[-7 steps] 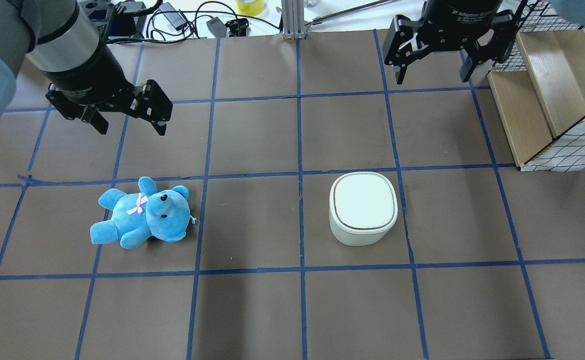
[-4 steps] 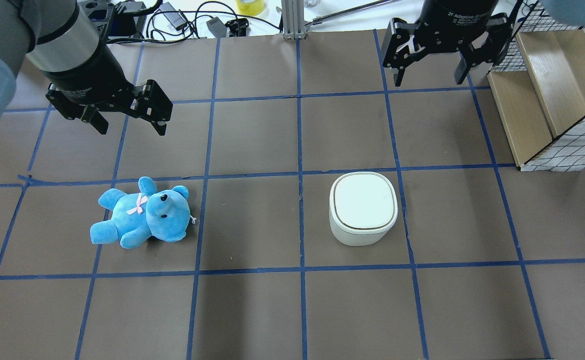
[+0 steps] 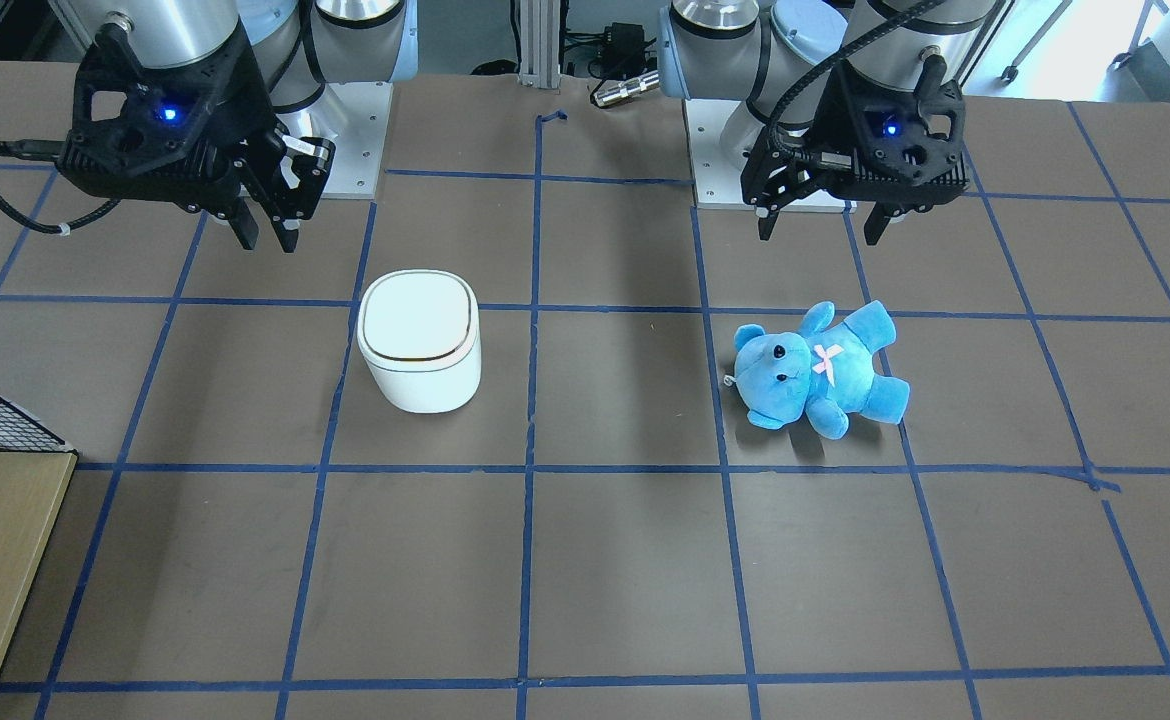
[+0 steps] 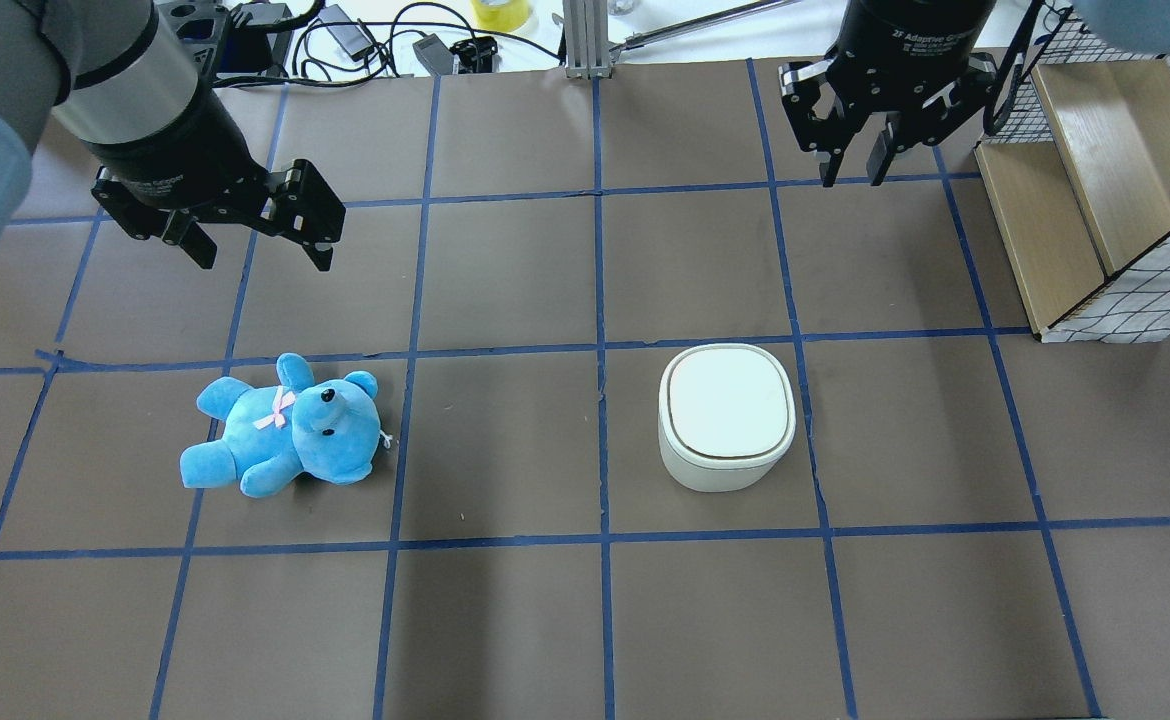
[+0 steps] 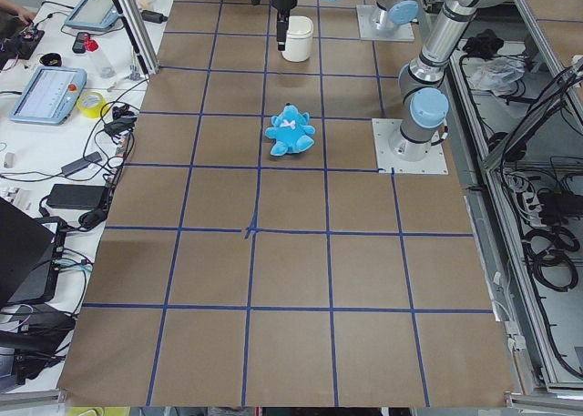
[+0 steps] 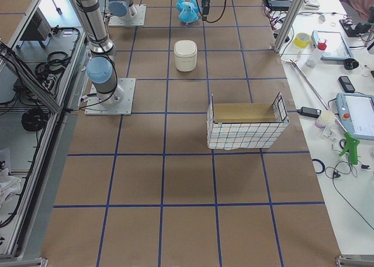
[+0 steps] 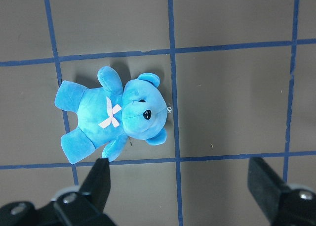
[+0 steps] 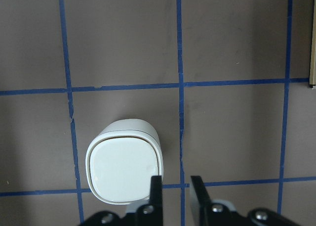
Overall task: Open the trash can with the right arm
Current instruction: 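Lower the right gripper down onto the white trash can lid, then press the right gripper on the lid edge to flip it open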
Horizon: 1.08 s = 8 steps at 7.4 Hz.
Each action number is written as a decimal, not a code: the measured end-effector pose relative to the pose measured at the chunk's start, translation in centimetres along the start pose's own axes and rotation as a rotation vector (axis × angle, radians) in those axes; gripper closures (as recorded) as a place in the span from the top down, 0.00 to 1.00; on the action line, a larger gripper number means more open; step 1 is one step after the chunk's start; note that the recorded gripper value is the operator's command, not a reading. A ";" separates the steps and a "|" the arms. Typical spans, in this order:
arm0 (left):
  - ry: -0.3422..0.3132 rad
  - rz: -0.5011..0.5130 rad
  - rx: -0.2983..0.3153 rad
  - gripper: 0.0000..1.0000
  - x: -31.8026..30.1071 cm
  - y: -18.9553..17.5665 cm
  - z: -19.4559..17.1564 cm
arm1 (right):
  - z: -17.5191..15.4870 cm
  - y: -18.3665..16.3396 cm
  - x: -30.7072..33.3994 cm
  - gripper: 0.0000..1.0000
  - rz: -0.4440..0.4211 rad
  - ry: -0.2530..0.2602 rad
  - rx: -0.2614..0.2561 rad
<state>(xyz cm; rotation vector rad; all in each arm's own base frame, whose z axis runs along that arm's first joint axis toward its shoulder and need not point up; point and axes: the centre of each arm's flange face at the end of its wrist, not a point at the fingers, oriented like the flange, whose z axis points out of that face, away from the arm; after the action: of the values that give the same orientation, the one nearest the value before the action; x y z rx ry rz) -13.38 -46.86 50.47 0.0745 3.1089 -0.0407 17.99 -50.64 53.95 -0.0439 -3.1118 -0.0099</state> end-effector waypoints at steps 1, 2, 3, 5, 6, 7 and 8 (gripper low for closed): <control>0.000 0.000 0.000 1.00 0.0 0.0 0.0 | 0.6 0.3 -0.4 0.00 -0.001 0.002 -0.022; 0.000 0.000 0.000 1.00 0.0 0.0 0.0 | 2.0 0.9 -1.3 0.00 -0.008 0.006 -0.050; 0.000 0.000 0.000 1.00 0.0 0.0 0.0 | 4.3 1.3 -2.4 0.00 -0.019 0.009 -0.072; 0.000 0.000 0.000 1.00 0.0 0.0 0.0 | 11.2 2.0 -3.7 0.00 -0.029 0.011 -0.083; 0.000 -0.001 0.000 1.00 0.0 0.0 0.0 | 14.4 2.8 -4.2 0.00 -0.037 0.013 -0.091; 0.000 0.000 0.000 1.00 0.0 0.0 0.0 | 16.9 3.7 -4.4 0.00 -0.045 0.017 -0.108; 0.000 0.000 0.000 1.00 0.0 0.0 0.0 | 18.8 4.5 -4.5 0.00 -0.051 0.023 -0.133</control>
<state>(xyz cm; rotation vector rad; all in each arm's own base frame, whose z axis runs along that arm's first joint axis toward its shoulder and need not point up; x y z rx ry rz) -13.38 -46.86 50.47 0.0743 3.1089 -0.0407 22.07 -46.16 35.08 0.0324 -3.0831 -0.2166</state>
